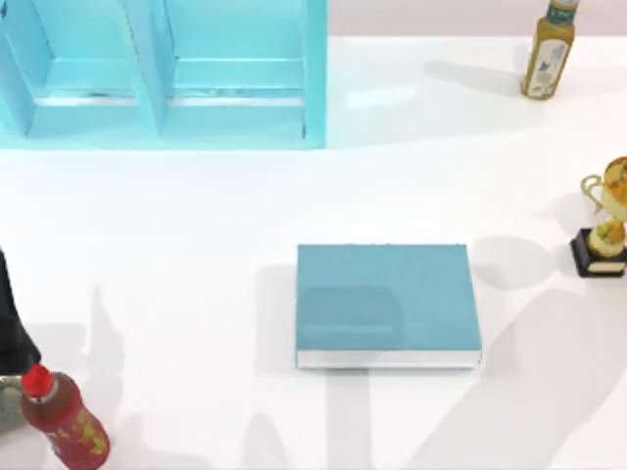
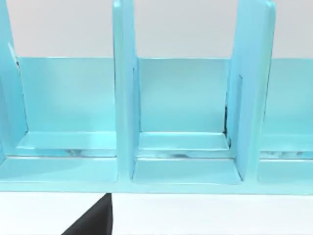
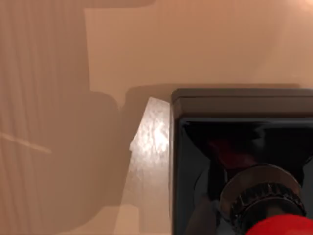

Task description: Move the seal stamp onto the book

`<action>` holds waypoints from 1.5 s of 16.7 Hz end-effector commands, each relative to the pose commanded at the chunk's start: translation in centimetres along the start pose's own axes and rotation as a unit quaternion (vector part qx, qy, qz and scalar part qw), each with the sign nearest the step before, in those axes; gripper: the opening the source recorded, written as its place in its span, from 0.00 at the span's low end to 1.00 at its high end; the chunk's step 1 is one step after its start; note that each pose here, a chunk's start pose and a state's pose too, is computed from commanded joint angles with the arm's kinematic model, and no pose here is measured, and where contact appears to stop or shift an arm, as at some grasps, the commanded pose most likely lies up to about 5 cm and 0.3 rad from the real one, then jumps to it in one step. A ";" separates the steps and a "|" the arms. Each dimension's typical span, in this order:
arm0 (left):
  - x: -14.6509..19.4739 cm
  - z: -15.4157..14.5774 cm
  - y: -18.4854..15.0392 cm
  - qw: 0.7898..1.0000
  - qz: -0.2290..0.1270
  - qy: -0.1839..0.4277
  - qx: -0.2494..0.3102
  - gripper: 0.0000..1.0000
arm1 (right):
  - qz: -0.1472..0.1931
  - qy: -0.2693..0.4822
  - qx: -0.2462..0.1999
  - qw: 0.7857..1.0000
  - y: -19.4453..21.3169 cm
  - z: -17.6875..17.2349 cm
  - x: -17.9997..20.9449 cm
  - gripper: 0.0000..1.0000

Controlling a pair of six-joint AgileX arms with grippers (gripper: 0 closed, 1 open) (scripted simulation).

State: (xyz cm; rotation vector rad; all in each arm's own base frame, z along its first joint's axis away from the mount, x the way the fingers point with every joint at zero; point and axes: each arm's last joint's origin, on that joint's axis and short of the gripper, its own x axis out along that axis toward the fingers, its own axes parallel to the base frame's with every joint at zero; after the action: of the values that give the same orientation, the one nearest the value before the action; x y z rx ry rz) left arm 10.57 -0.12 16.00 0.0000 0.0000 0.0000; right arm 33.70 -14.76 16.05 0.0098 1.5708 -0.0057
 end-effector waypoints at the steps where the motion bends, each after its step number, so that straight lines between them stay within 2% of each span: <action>1: 0.0 0.0 0.0 1.000 0.000 0.000 0.000 1.00 | 0.000 0.000 0.000 1.000 0.0 0.0 0.0 0.00; 7: 0.0 0.0 0.0 1.000 0.000 0.000 0.000 1.00 | -0.003 -0.007 0.001 1.000 1.2 0.8 -1.3 0.00; 11: 0.0 0.0 0.0 1.000 0.000 0.000 0.000 1.00 | -0.002 -0.005 0.002 1.000 5.6 1.9 -6.1 0.00; 14: 0.0 0.0 0.0 1.000 0.000 0.000 0.000 1.00 | 0.003 0.028 0.002 1.000 9.9 1.5 -9.5 0.00; 18: 0.0 0.0 0.0 1.000 0.000 0.000 0.000 1.00 | 0.000 0.006 0.001 1.000 14.6 0.3 -14.3 0.00; 25: 0.0 0.0 0.0 1.000 0.000 0.000 0.000 1.00 | 0.005 -0.004 0.003 1.000 15.4 0.2 -14.9 0.00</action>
State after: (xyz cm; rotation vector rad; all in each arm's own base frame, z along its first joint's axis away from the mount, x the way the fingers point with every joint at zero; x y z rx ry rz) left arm 10.57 -0.12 16.00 0.0000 0.0000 0.0000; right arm 34.01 0.60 31.03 0.0223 1.5633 -0.0017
